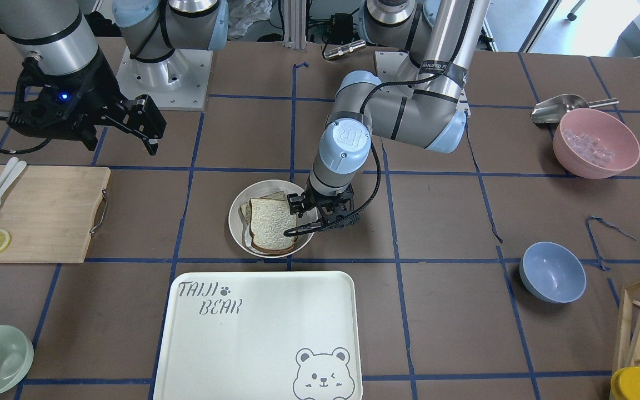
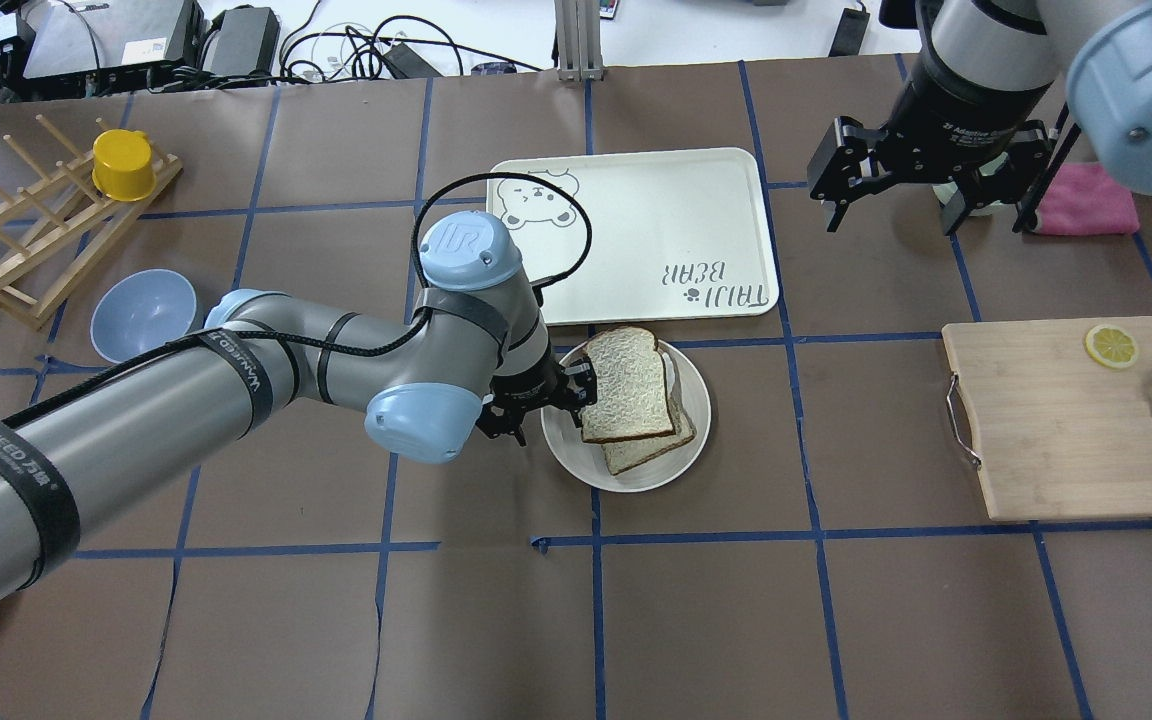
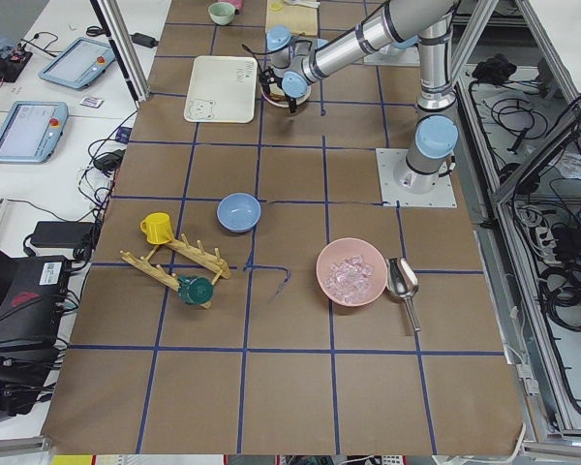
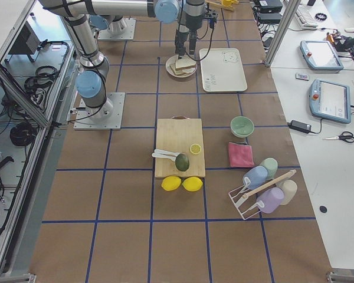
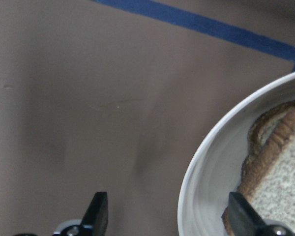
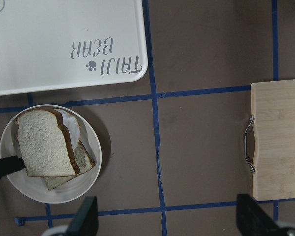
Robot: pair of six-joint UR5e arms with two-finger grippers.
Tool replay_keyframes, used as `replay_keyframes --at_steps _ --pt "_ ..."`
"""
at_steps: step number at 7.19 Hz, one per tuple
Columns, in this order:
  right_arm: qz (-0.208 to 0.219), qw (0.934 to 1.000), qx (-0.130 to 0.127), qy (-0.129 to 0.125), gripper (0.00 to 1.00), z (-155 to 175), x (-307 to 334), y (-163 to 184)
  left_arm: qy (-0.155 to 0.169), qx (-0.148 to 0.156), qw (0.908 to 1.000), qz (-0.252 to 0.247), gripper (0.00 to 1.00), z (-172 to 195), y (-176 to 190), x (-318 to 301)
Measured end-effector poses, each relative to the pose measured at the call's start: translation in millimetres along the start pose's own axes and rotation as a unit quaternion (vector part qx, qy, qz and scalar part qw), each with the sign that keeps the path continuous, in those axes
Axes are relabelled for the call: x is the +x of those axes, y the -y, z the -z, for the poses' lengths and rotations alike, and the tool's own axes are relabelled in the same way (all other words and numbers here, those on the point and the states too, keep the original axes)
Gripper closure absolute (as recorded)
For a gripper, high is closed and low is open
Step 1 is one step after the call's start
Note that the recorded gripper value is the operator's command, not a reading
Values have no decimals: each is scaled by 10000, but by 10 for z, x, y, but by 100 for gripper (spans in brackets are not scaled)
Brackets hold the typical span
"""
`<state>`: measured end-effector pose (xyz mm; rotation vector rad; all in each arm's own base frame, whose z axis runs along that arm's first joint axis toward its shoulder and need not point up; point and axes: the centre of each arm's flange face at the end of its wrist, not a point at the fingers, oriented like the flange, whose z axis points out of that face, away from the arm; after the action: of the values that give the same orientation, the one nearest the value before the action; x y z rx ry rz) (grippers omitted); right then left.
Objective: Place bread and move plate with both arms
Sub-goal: 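Grip the rim of the white plate with the left gripper, then slide the plate with the left gripper onto the bear-print tray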
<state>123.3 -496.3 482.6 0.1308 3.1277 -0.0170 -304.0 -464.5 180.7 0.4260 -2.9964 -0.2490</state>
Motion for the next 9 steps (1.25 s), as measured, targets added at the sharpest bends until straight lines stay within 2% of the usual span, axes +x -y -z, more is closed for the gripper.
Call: replay_keyframes --at_steps 1,2,3,5,9 --pt "-85 10000 -9 0 0 -1 -3 -4 -17 -17 10000 -9 72 -12 -3 8" --pt "-182 9998 -8 -4 0 3 -4 -8 -25 -20 10000 -19 84 -15 -5 12" --pt "-230 9997 -9 -13 0 3 -3 -9 -30 -18 10000 -25 88 -16 -5 14" --pt "-251 9997 -16 -20 0 -2 -2 -9 -87 7 10000 -35 89 12 6 33" --pt "-253 9997 -59 -40 0 -40 2 -13 -468 147 9988 -47 89 320 140 116"
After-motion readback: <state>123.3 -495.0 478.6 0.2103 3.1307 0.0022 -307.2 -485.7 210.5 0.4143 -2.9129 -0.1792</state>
